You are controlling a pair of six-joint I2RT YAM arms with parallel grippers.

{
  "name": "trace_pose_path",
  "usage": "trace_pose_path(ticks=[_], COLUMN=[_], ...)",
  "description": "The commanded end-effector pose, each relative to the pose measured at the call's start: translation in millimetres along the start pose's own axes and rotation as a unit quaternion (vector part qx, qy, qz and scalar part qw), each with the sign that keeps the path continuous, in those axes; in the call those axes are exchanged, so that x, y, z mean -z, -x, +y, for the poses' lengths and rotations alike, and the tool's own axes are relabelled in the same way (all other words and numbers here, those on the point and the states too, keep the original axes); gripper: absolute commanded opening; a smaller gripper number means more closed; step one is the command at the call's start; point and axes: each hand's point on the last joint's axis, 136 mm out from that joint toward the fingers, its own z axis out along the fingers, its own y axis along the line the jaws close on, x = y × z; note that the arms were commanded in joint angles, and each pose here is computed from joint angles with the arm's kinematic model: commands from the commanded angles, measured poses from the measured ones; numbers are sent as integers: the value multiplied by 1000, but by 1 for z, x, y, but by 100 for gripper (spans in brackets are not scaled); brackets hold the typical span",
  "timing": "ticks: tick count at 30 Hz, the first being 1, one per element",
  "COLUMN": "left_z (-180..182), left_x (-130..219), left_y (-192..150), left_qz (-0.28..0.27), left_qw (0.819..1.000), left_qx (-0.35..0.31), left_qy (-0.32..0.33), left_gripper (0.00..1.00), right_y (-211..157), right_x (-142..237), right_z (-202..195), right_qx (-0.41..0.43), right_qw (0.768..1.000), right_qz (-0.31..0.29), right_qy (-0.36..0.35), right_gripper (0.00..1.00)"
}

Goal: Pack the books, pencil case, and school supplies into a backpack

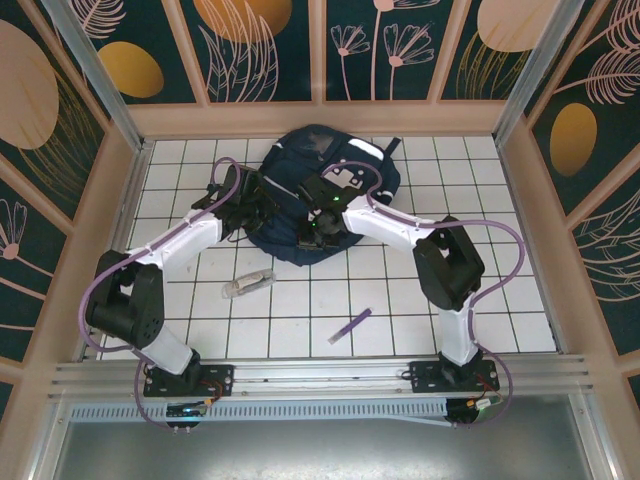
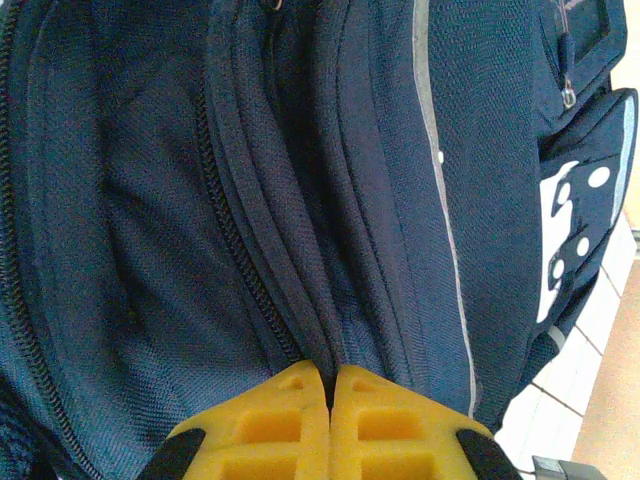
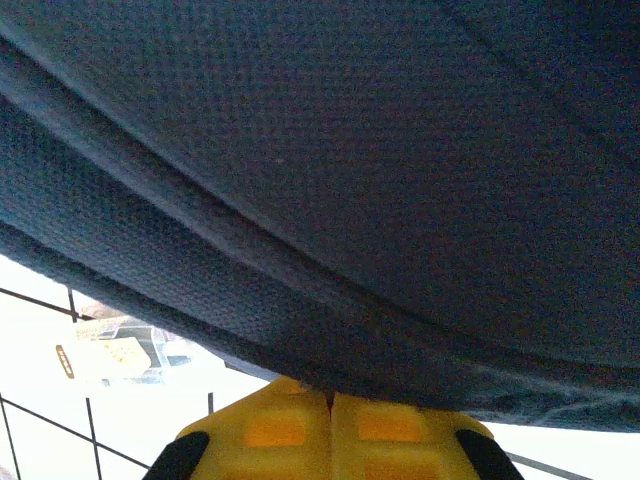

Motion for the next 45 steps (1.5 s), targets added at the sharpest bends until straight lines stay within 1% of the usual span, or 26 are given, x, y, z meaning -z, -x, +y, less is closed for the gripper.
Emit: trace_pose_path(ticks=[1,4,7,9,11,15,17,22,25,28,30,31,33,35,36,37,39,40,42,43,44,45], left_z=[-22,-10,10,17,17,22,28,52,63,65,57,51,32,9,-3,-14,-38,-46,-59,-64,-72,-78], left_x=[18,17,13,12,12,9,6,-1,-3,-3,-5,-5,-1,10,17,24,39,44,50,49,48,43], left_y=[14,22,31,36,36,30,24,9,4,-1,-10,-15,-23,-29,-32,-33,-46,-52,-66,-70,-74,-77], left_qz=[-36,-48,-56,-57,-52,-29,-14,16,24,36,59,70,85,78,65,52,38,36,33,31,28,27], left_qw=[999,998,998,998,997,994,993,989,986,983,980,978,969,951,940,929,895,880,847,836,827,825], left_qx=[-22,-26,-31,-32,-50,-100,-112,-137,-152,-169,-185,-196,-228,-289,-323,-355,-428,-456,-513,-532,-546,-552], left_qy=[-34,-19,9,9,1,20,24,47,60,56,28,9,-38,-76,-86,-95,-121,-129,-136,-134,-129,-121], left_gripper=[0,0,0,0,0,0,0,0,0,0,0,0,0,0,6,14,28,34,43,45,46,47], right_y=[7,-3,-12,-12,-7,19,40,82,98,107,111,113,117,120,122,123,125,125,126,124,122,120], right_x=[21,26,29,29,32,43,50,64,66,67,68,68,73,82,89,97,117,128,158,171,189,207], right_z=[-17,-30,-50,-73,-96,-131,-152,-201,-223,-238,-250,-253,-254,-252,-250,-249,-248,-248,-249,-252,-256,-263], right_qx=[13,43,61,64,66,85,91,43,18,12,3,2,6,11,15,16,20,22,20,14,-2,-29], right_qw=[999,998,997,996,994,988,983,974,971,969,967,967,968,965,962,959,945,937,910,898,880,861], right_qz=[-32,-40,-48,-56,-67,-106,-135,-199,-216,-225,-227,-228,-229,-238,-248,-259,-294,-314,-368,-389,-418,-445], right_qy=[-21,-21,-19,-36,-56,-71,-84,-100,-96,-106,-113,-113,-107,-111,-114,-119,-139,-152,-188,-205,-226,-245], right_gripper=[0,0,0,0,0,0,0,0,0,1,2,4,13,19,24,29,40,46,62,74,99,99])
